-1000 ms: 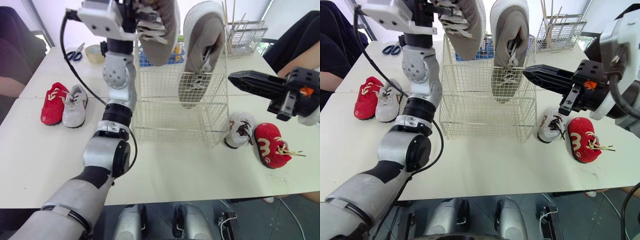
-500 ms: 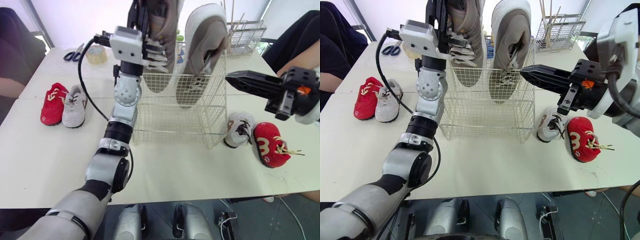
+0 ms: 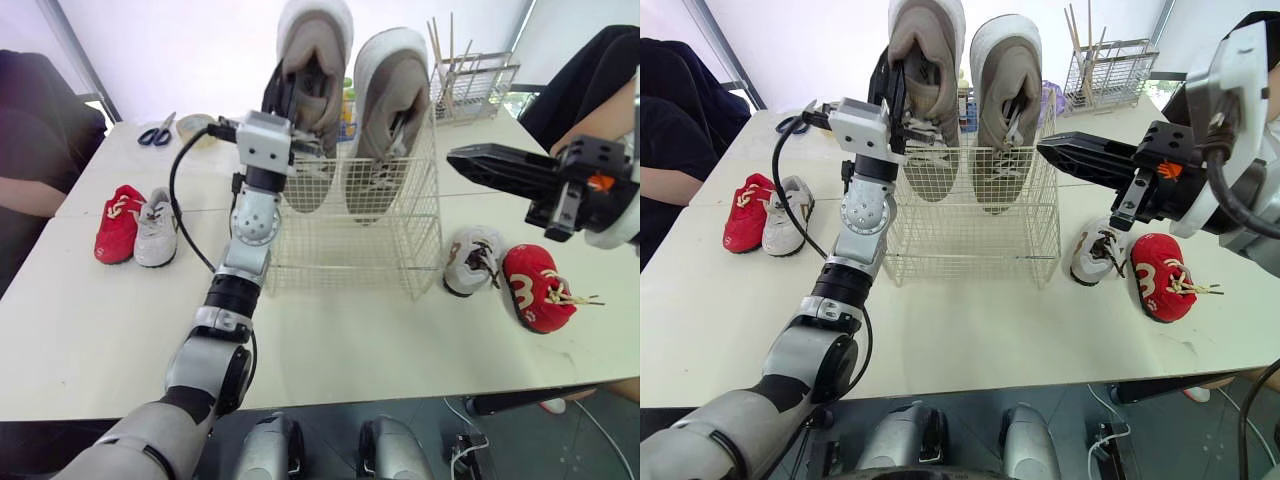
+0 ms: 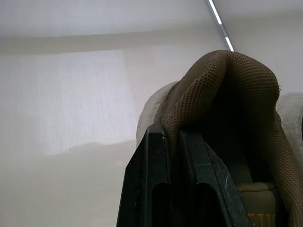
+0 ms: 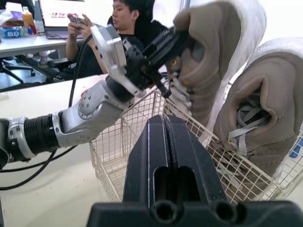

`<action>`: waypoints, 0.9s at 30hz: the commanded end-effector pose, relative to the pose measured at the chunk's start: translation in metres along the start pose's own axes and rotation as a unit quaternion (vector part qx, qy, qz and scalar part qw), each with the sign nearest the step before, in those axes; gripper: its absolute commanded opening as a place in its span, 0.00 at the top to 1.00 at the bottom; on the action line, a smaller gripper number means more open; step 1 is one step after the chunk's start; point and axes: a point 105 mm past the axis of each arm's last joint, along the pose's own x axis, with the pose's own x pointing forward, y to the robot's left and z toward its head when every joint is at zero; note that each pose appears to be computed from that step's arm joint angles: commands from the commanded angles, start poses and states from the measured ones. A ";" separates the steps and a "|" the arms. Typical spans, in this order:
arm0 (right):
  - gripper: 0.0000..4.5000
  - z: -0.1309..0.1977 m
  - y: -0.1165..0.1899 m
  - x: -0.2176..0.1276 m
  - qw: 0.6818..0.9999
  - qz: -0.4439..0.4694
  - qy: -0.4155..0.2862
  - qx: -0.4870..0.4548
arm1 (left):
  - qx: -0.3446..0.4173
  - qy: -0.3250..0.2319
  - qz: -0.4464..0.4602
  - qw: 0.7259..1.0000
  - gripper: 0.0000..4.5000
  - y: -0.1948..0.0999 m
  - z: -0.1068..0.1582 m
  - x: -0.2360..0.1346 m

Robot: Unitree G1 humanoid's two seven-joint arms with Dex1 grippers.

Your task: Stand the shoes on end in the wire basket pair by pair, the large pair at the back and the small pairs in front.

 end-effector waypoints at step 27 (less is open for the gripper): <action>1.00 0.008 -0.002 0.007 0.999 0.028 -0.022 -0.011 | -0.048 0.070 -0.054 0.995 0.01 0.037 0.005 -0.053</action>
